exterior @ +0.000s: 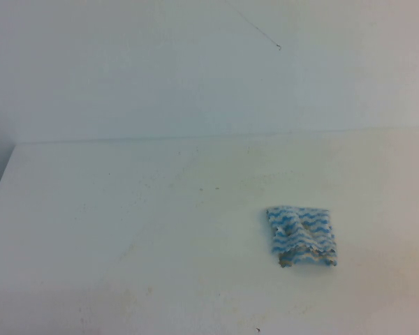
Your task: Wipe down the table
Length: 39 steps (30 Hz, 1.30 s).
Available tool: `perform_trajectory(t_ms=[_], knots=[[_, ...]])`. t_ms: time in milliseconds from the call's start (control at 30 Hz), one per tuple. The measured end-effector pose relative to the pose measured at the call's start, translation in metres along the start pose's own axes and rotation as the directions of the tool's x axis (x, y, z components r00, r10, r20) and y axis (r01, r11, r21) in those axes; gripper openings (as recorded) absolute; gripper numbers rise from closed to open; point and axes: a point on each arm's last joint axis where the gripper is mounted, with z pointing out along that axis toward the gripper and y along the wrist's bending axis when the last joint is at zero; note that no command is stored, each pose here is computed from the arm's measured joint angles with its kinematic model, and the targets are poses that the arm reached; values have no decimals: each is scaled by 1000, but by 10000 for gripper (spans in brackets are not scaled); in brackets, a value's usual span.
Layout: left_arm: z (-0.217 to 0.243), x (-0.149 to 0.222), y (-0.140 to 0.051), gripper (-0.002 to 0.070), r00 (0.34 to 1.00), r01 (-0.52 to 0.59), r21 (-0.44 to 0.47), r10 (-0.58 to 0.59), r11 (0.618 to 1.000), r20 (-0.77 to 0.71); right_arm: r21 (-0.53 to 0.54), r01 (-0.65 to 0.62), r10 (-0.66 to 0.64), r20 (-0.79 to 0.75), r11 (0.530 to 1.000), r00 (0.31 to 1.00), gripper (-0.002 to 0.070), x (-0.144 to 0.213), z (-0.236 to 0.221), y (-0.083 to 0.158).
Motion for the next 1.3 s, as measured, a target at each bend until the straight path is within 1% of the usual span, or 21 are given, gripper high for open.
perform_trajectory(t_ms=[167, 367, 600, 700, 767, 900, 1133, 1267, 1300], knots=[[0, 0, 0, -1, 1000, 0, 0, 0, 1000, 0, 7, -2, 2, -14, 1000, 1000, -1, 24, -4, 1], [0, 0, 0, -1, 1000, 0, 0, 0, 1000, 0, 3, -4, 4, -2, 1000, 1000, -1, 23, -4, 2], [0, 0, 0, -1, 1000, 0, 0, 0, 1000, 0, -42, -4, 9, 110, 999, 994, -1, 13, -5, 6], [0, 0, 0, -1, 1000, 0, 0, 0, 1000, 0, -44, -61, 66, 126, 997, 990, -2, 11, -5, 5], [0, 0, 0, -1, 1000, 0, 0, 0, 1000, 0, -30, -80, 83, 108, 996, 991, -2, 13, -5, 4], [0, 0, 0, -1, 1000, 0, 0, 0, 1000, 0, -18, -46, 47, 70, 999, 996, -2, 17, -4, 3], [0, 0, 0, -1, 1000, 0, 0, 0, 1000, 0, 8, -42, 42, -105, 999, 994, -2, 34, -9, 2], [0, 0, 0, -1, 1000, 0, 0, 0, 1000, 0, 51, -51, 60, -184, 997, 981, -2, 42, -11, 0], [4, 12, 3, 1, 1000, -2, -7, 2, 1000, -26, 55, -51, 61, -196, 997, 979, -2, 43, -11, -1]])
